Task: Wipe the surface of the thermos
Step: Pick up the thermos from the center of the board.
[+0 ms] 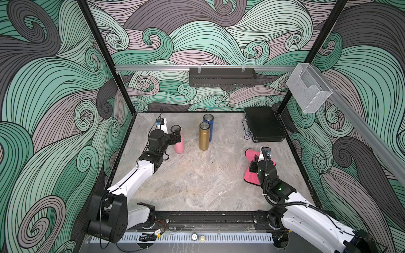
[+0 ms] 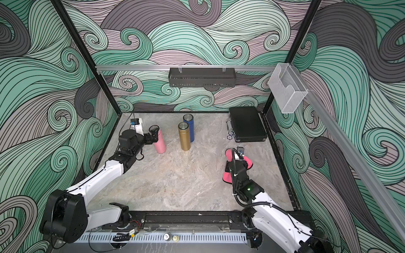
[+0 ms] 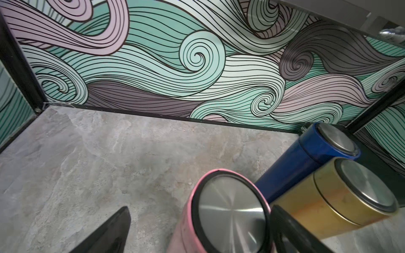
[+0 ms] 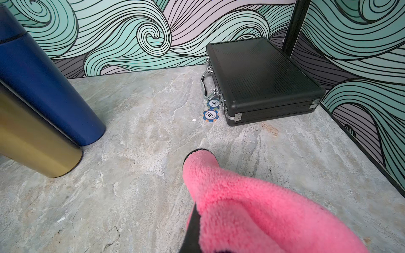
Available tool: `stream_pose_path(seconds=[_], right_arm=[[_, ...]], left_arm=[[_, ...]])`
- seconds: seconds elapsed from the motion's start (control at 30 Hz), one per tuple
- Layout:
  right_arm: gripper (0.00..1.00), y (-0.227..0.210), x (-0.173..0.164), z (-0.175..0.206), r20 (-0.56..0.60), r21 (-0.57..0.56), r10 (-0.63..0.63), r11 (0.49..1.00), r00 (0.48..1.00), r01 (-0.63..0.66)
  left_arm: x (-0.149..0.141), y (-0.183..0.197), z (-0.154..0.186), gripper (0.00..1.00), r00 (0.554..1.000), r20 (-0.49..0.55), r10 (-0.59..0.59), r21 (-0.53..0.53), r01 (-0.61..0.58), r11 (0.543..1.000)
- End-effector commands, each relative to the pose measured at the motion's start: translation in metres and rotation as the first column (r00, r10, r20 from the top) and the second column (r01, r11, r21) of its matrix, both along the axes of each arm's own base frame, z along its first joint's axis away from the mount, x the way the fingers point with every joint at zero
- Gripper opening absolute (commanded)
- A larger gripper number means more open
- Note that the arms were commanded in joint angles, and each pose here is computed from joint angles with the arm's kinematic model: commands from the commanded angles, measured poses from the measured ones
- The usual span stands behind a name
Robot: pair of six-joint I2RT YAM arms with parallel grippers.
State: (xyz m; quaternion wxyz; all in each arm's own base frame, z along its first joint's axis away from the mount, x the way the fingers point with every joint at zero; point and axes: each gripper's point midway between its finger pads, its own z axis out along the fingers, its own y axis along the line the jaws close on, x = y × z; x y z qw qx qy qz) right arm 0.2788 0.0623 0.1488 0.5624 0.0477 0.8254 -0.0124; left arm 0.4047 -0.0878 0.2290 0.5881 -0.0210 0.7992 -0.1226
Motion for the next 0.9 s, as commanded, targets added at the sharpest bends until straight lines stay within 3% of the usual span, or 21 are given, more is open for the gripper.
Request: stream_pose_path(seconds=[0.0, 0.47, 0.63, 0.87], right_arm=[[0.00, -0.001, 0.002, 0.007, 0.020, 0.014, -0.007, 1.000, 1.000, 0.007], [0.00, 0.000, 0.003, 0.006, 0.016, 0.011, -0.004, 1.000, 1.000, 0.004], [0.00, 0.001, 0.003, 0.006, 0.013, 0.011, -0.003, 1.000, 1.000, 0.002], [0.00, 0.001, 0.003, 0.006, 0.014, 0.012, -0.002, 1.000, 1.000, 0.002]], left_arm=[[0.006, -0.012, 0.008, 0.98, 0.998, -0.023, -0.060, -0.024, 0.060, 0.998], [0.024, -0.018, -0.008, 0.95, 0.989, -0.113, -0.090, 0.060, 0.097, 0.993], [0.028, -0.034, -0.011, 0.95, 0.976, -0.120, -0.181, 0.061, 0.189, 0.980], [0.035, -0.037, -0.032, 0.86, 0.966, -0.179, -0.185, 0.070, 0.200, 0.977]])
